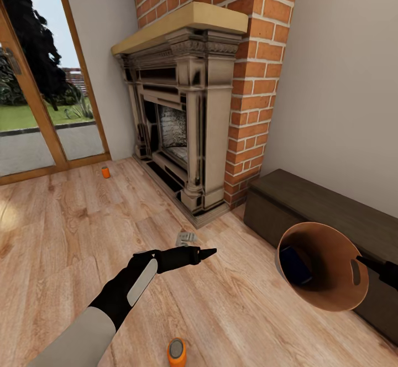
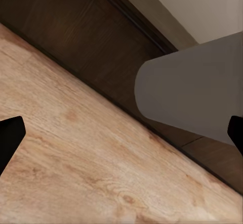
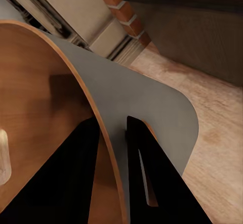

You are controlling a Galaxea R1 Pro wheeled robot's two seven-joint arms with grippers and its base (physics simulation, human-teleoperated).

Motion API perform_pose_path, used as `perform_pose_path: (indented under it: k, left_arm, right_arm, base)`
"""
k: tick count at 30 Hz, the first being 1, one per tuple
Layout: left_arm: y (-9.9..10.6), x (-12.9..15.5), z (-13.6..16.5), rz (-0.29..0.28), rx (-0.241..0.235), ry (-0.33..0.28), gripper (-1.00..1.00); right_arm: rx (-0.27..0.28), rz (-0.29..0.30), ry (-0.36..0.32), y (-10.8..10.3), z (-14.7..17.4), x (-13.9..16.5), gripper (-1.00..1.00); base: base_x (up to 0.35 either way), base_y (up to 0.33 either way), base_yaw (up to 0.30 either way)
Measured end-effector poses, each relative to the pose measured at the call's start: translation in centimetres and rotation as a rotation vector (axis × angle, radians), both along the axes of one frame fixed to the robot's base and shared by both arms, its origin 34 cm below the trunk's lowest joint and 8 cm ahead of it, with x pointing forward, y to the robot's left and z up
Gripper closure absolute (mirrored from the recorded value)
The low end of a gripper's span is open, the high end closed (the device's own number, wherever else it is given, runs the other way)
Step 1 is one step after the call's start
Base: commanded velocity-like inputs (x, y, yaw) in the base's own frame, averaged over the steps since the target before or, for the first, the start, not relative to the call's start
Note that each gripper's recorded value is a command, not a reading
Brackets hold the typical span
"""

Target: Put the three can of soda from the living room inside the tash can in the kitchen.

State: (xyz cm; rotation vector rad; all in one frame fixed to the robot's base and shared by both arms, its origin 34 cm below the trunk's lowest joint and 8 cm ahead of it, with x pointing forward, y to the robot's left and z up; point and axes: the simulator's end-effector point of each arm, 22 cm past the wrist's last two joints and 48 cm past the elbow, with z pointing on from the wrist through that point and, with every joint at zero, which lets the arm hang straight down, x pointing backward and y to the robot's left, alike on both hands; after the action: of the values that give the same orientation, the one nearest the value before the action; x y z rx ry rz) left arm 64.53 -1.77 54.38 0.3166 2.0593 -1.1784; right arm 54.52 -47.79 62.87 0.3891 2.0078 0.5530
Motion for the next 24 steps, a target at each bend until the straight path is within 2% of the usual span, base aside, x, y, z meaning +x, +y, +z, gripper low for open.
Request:
perform_pose_path:
  k: [12, 17, 21, 24]
  left_arm:
    - [0.0, 0.0, 0.0, 0.0, 0.0, 0.0, -1.0]
    - [1.0, 1.4, 2.0, 0.025, -0.02, -0.036, -1.0]
    - [2.6, 2.0, 2.0, 0.042, -0.006, -0.046, -1.0]
    - [3.1, 1.9, 1.5, 0.04, 0.005, -0.036, -1.0]
  right_arm:
    - [-0.002, 0.0, -0.001, -0.1, 0.1, 0.0, 1.0]
    - [-0.094, -0.005, 0.005, -1.6, 0.7, -0.4, 1.0]
    - [-0.087, -0.01, 0.064, -1.3, -1.9, -1.2, 1.0]
    - [-0.141, -0.024, 0.085, -2.3, -2.4, -1.6, 1.0]
  base:
    - [0.0, 0.0, 0.0]
    - [0.0, 0.0, 0.0]
    - [0.0, 0.0, 0.0]
    - [0.0, 0.0, 0.0]
